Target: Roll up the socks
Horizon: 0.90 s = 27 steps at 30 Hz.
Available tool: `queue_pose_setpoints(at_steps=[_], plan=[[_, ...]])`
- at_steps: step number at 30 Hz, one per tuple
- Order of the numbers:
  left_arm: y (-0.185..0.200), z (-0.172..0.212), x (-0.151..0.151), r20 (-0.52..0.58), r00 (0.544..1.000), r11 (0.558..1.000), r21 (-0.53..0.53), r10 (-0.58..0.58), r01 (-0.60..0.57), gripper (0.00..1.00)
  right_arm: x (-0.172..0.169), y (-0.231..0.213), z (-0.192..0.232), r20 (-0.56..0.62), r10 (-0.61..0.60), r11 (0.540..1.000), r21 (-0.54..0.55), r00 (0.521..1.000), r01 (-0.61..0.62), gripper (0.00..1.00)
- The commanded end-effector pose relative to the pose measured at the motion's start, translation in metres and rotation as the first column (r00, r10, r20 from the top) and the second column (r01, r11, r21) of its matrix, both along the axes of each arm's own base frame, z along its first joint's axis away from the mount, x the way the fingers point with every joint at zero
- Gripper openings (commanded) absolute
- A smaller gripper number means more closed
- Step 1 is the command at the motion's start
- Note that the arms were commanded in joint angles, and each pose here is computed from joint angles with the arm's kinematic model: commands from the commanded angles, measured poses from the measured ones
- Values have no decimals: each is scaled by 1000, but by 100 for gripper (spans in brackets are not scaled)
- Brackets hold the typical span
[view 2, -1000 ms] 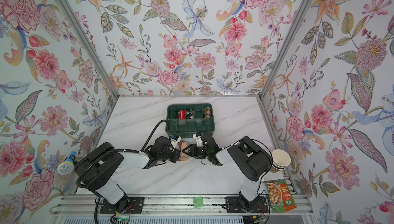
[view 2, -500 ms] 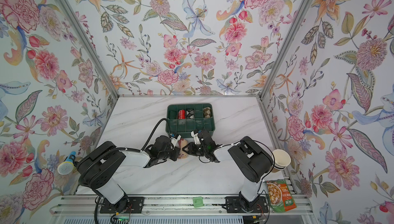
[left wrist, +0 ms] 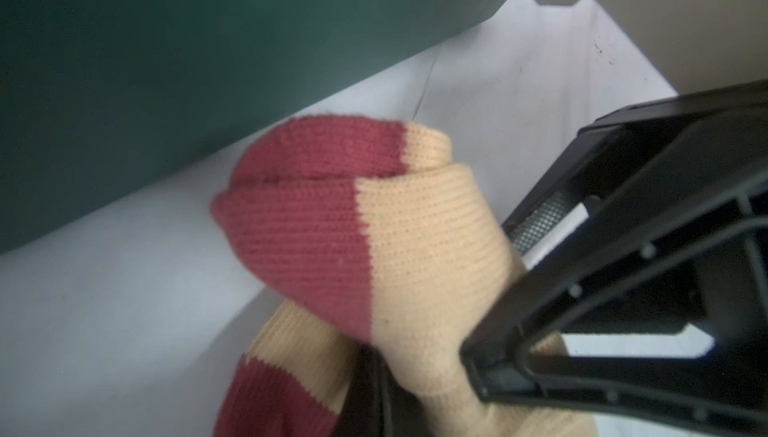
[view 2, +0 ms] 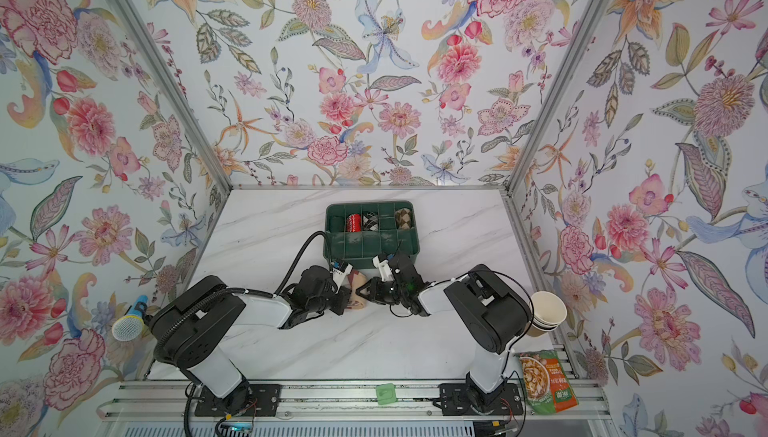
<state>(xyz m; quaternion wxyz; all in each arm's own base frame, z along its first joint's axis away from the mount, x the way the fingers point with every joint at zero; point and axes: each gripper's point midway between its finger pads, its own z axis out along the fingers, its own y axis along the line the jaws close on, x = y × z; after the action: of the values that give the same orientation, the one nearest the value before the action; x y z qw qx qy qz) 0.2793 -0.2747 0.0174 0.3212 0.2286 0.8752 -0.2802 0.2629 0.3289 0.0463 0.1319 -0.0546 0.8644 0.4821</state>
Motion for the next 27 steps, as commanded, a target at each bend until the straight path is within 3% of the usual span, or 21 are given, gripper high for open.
queue_pose_setpoints(at_steps=[1,17,27], plan=[[56,-74,-43,-212,975,970,243,65,-11,2,-28,5,-2,-70,126,991,50,990,-123,6],[68,-85,-42,-232,967,969,241,103,-45,0,-21,0,13,-115,156,960,253,981,-123,6],[73,-89,-42,-238,964,967,247,117,-56,0,-21,-4,18,-119,167,951,280,979,-129,5]])
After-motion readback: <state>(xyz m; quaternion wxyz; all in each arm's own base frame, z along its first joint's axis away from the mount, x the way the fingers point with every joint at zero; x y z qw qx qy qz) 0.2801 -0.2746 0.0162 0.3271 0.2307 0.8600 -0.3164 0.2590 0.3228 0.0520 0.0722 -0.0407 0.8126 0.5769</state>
